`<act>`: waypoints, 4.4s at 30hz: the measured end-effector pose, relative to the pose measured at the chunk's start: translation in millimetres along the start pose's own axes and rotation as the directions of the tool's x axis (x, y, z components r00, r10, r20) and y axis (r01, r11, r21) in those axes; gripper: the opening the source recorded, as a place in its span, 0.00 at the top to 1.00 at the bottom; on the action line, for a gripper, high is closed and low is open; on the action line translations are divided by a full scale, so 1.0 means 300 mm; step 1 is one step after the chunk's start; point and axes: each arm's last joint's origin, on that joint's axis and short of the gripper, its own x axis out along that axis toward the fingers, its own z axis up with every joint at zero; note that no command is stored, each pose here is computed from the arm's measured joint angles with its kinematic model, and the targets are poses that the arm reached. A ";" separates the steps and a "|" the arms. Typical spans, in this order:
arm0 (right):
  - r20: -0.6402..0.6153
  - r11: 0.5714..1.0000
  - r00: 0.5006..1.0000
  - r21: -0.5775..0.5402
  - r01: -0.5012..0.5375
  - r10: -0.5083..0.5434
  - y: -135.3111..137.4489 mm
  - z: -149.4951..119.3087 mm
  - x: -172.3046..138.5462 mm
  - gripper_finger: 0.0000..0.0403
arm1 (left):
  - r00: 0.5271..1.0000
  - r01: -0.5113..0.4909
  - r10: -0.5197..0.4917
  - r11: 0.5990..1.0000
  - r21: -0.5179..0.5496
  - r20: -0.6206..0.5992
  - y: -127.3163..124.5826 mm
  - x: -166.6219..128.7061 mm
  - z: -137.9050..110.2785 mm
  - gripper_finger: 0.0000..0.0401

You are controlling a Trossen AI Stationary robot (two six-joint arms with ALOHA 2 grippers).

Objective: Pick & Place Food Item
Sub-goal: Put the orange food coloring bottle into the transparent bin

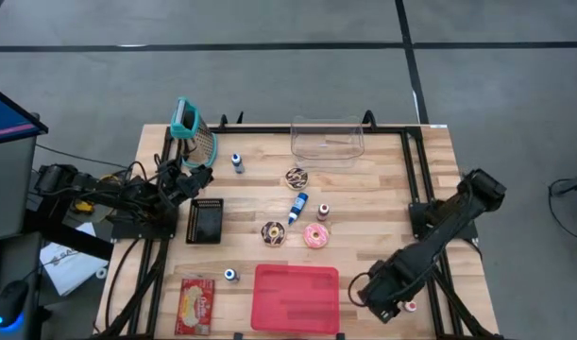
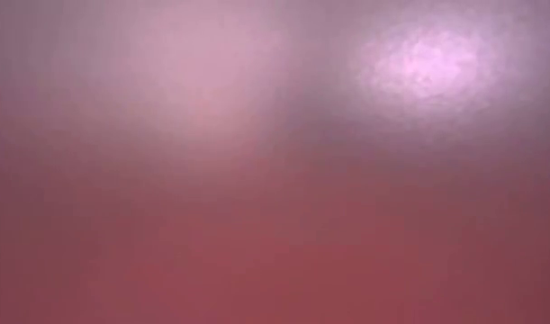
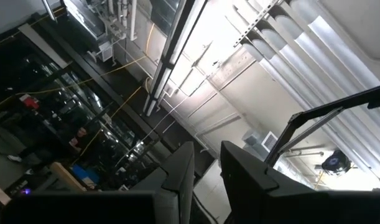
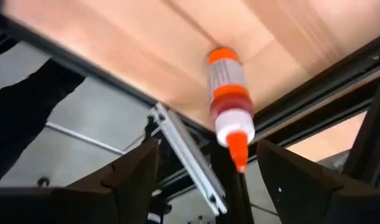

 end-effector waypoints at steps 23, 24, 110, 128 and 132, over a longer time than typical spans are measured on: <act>0.014 0.989 0.989 0.010 0.150 -0.150 -0.017 -0.056 0.078 0.34 | 1.000 -0.001 0.001 1.000 -0.021 -0.002 0.000 0.000 0.000 0.81; 0.016 0.988 0.988 0.004 0.153 -0.153 -0.017 -0.061 0.081 0.34 | 1.000 -0.001 0.001 1.000 -0.021 -0.002 0.000 0.000 -0.001 0.81; -0.036 0.986 0.989 -0.095 0.136 -0.140 -0.103 -0.051 0.118 0.40 | 0.999 -0.033 0.033 0.999 0.011 -0.007 0.008 -0.001 -0.005 0.81; -0.027 0.987 0.991 -0.090 0.129 -0.132 -0.119 -0.049 0.186 0.41 | 0.999 -0.042 0.042 0.999 -0.007 0.003 0.008 -0.001 -0.004 0.81; -0.011 0.989 0.993 -0.098 0.112 -0.114 -0.113 -0.050 0.188 0.41 | 0.999 -0.042 0.042 0.999 -0.011 0.003 0.008 -0.001 -0.004 0.81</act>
